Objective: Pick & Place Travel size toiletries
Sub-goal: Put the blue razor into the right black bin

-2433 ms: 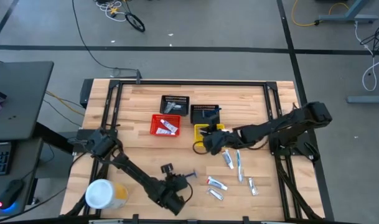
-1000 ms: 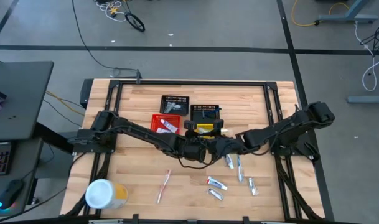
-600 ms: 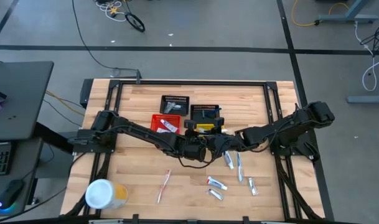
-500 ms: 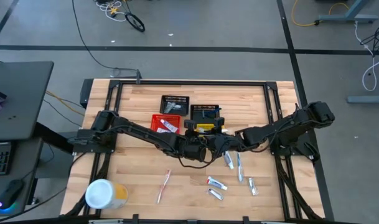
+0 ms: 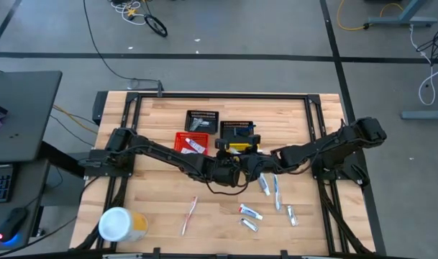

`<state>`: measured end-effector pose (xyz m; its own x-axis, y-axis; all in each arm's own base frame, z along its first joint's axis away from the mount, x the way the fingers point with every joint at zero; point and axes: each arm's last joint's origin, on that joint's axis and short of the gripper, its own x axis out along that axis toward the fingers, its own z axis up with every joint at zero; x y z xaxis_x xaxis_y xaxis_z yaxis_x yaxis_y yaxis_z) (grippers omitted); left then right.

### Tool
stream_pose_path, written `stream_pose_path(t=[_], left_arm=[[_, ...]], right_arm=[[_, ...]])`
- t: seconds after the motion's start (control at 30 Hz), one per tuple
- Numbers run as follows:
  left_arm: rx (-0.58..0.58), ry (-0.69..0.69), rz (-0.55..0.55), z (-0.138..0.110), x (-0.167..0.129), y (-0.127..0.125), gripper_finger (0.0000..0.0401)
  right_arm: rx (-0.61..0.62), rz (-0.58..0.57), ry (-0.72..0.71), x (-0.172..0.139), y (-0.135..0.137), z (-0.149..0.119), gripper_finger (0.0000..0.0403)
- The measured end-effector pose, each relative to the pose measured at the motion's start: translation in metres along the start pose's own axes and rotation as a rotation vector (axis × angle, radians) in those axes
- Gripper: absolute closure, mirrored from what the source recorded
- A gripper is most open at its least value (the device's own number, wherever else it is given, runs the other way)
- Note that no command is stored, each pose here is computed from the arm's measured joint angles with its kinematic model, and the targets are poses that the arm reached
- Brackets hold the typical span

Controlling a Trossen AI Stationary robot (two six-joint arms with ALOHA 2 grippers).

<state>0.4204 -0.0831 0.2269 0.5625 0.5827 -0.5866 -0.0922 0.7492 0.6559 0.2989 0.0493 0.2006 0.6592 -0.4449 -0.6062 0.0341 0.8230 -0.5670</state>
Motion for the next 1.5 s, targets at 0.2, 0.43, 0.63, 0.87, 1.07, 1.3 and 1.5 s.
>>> stream_pose_path(t=[0.2, 0.43, 0.63, 0.87, 1.07, 1.3, 1.5], left_arm=[[0.012, 0.006, 0.001, -0.001, 0.001, 0.001, 0.0365], [0.019, 0.009, -0.003, -0.001, 0.001, 0.001, 0.0351], [0.016, 0.01, -0.007, -0.001, 0.002, 0.002, 0.0309], [-0.045, 0.006, -0.008, -0.001, 0.002, 0.002, 0.0251], [-0.121, 0.012, 0.024, -0.001, 0.002, 0.003, 0.0224], [-0.233, 0.028, 0.097, -0.003, 0.008, 0.011, 0.0221], [-0.308, 0.039, 0.008, -0.005, 0.016, 0.017, 0.0221]], right_arm=[[-0.001, -0.001, -0.002, 0.0, 0.0, 0.0, 0.0333], [0.001, 0.013, -0.004, 0.0, 0.0, 0.0, 0.0369], [0.035, 0.016, 0.004, 0.0, 0.0, -0.001, 0.037], [0.089, 0.013, 0.077, 0.001, 0.0, -0.008, 0.037], [0.147, -0.1, 0.16, 0.006, -0.012, -0.017, 0.037], [0.202, -0.173, 0.24, 0.025, -0.045, -0.031, 0.0355], [0.248, -0.085, 0.243, 0.043, -0.076, -0.042, 0.0351]])
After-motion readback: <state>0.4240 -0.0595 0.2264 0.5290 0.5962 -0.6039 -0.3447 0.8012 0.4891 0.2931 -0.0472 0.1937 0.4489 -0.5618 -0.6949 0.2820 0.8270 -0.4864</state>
